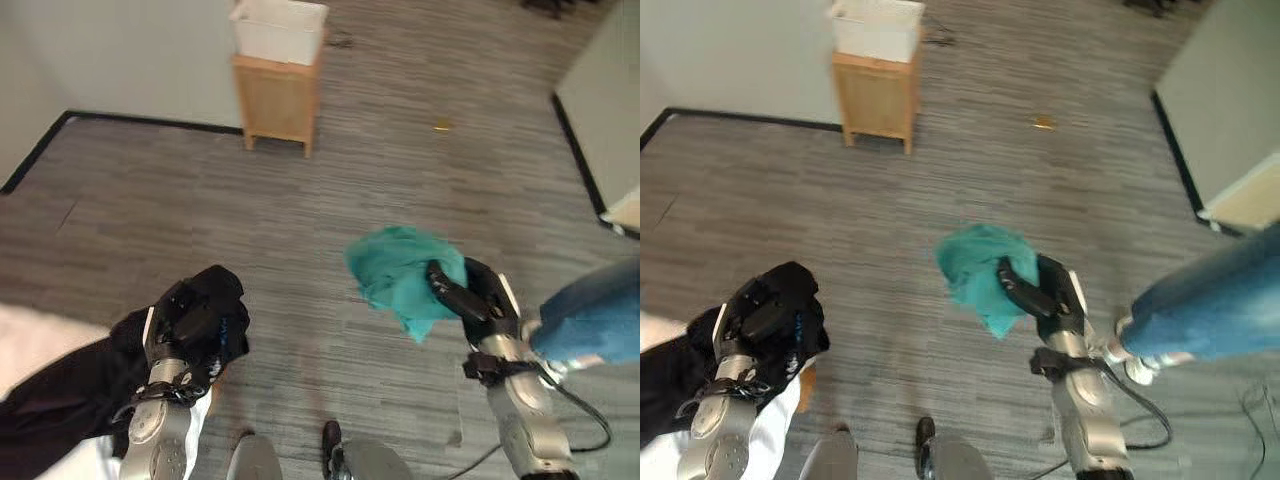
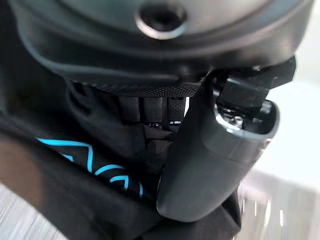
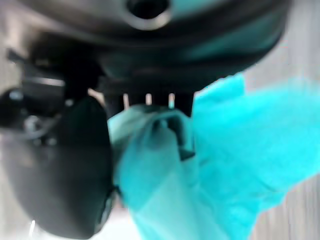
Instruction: Pick up bed clothes into laundry basket.
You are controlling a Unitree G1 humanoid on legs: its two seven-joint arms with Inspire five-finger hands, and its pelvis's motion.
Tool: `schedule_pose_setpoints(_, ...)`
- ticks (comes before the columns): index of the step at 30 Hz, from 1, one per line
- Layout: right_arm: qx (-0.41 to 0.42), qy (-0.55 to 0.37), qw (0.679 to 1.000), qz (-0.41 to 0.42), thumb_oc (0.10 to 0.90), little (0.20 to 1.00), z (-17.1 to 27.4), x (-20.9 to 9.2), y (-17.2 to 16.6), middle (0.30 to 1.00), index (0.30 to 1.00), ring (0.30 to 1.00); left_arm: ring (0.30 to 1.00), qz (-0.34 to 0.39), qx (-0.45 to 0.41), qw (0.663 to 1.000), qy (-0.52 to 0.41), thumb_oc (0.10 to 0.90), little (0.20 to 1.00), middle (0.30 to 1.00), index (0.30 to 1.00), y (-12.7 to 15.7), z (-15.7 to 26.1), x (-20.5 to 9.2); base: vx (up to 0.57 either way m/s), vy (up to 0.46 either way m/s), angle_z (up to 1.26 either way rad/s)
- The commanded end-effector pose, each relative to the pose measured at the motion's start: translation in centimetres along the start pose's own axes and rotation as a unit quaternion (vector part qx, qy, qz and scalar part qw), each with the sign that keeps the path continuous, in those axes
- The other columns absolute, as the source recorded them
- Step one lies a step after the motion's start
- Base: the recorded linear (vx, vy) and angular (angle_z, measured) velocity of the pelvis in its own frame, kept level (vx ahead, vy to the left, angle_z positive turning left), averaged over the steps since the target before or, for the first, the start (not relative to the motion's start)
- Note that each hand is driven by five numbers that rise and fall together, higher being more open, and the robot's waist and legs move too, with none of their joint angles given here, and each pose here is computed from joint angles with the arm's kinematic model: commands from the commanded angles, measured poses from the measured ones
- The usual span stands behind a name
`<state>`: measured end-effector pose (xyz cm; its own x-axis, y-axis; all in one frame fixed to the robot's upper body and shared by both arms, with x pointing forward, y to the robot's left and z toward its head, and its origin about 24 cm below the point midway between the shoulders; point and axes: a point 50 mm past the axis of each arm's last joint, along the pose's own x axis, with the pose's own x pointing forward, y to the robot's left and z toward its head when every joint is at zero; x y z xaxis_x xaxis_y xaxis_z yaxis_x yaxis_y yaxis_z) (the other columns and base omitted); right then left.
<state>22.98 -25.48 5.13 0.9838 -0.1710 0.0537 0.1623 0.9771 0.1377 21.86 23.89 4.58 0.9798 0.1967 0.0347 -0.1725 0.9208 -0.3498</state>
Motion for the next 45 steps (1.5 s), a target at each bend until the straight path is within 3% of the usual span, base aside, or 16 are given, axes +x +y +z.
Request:
schedule_pose_setpoints(1,0.001,-0.131,0.991,0.031,0.400,0.300,4.5,0.3,1.3,0.300,0.300,0.300,0.300,-0.090,0.017,0.986,-0.136,0.400,0.300,0.300,0.300,-3.3,4.9,1.9,-0.03,0.070,-0.41)
schedule_pose_setpoints(11,-0.003,-0.119,0.992,0.041,0.400,0.300,4.0,0.1,1.8,0.300,0.300,0.300,0.300,-0.108,0.021,0.988,-0.110,0.400,0.300,0.300,0.300,-3.8,3.9,1.9,0.02,0.014,0.05)
schedule_pose_setpoints(12,-0.069,0.044,0.995,-0.052,0.400,0.300,-1.3,-2.1,-3.8,0.300,0.300,0.300,0.300,-0.118,0.185,0.972,-0.088,0.400,0.300,0.300,0.300,-4.6,3.9,5.9,0.09,0.061,0.07)
schedule_pose_setpoints(15,-0.093,0.085,0.991,-0.033,0.400,0.300,-2.5,-2.2,-4.0,0.300,0.300,0.300,0.300,-0.139,0.206,0.967,-0.059,0.400,0.300,0.300,0.300,-4.8,3.0,5.9,0.09,0.088,0.21)
schedule_pose_setpoints(20,-0.141,-0.009,0.990,0.022,0.400,0.300,2.8,1.9,-2.9,0.300,0.300,0.300,0.300,-0.162,0.265,0.947,-0.087,0.400,0.300,0.300,0.300,-5.2,5.3,7.2,0.06,0.077,0.02)
schedule_pose_setpoints(25,-0.132,-0.086,0.986,0.049,0.400,0.300,6.1,4.1,-0.8,0.300,0.300,0.300,0.300,-0.161,0.250,0.946,-0.132,0.400,0.300,0.300,0.300,-6.4,7.2,7.9,0.07,0.080,0.05)
schedule_pose_setpoints(34,-0.120,-0.084,0.983,0.114,0.400,0.300,4.9,3.4,2.9,0.300,0.300,0.300,0.300,-0.146,0.235,0.954,-0.115,0.400,0.300,0.300,0.300,-5.7,6.3,7.3,0.05,0.139,-0.20)
schedule_pose_setpoints(45,-0.103,-0.053,0.990,0.080,0.400,0.300,3.5,1.6,1.1,0.300,0.300,0.300,0.300,-0.131,0.210,0.963,-0.105,0.400,0.300,0.300,0.300,-5.5,5.1,7.1,0.43,-0.145,0.08)
